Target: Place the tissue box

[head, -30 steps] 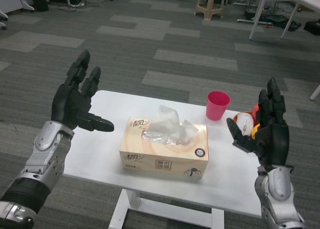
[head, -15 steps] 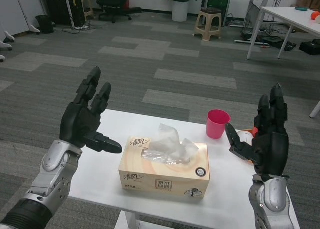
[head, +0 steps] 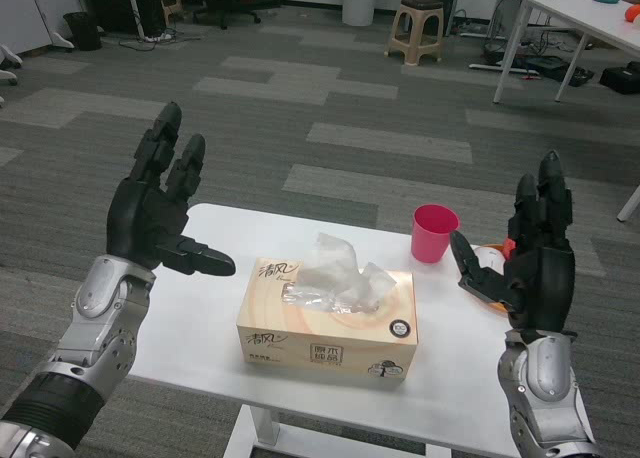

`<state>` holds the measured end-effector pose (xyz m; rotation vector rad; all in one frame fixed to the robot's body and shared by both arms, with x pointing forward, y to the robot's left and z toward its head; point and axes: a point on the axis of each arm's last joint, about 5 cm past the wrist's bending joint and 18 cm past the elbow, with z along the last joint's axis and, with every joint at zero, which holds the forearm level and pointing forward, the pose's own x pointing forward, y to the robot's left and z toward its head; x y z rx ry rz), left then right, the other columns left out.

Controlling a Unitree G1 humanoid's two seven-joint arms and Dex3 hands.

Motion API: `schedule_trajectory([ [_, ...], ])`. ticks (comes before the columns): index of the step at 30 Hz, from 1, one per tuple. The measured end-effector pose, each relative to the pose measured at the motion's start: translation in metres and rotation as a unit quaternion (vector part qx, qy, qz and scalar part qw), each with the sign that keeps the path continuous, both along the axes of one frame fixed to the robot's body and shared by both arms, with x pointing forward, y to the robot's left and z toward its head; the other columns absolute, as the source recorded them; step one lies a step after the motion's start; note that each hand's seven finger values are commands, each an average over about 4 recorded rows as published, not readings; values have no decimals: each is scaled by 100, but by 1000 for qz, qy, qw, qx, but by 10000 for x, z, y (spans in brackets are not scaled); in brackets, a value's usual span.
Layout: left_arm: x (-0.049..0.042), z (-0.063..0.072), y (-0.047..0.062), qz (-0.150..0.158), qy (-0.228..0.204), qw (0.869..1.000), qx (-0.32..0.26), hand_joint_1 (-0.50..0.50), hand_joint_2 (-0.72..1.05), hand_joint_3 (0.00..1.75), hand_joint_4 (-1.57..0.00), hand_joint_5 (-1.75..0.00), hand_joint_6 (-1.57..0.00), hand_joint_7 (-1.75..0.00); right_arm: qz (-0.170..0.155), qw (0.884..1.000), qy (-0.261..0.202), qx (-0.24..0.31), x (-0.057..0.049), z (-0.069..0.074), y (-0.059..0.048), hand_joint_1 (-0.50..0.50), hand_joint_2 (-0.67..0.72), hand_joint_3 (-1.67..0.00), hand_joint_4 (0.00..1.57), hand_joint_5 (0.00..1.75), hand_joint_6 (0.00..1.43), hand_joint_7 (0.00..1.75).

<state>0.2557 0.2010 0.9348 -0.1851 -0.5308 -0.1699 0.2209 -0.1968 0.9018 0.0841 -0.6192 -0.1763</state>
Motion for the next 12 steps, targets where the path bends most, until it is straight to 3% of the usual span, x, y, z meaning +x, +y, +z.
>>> schedule_trajectory([
  [12, 44, 3, 22, 10, 5, 1000, 1, 50, -19, 0, 0, 0, 0, 0, -4, 1000, 13, 1, 15, -43, -1, -4, -41, -71, 14, 10, 0, 7],
])
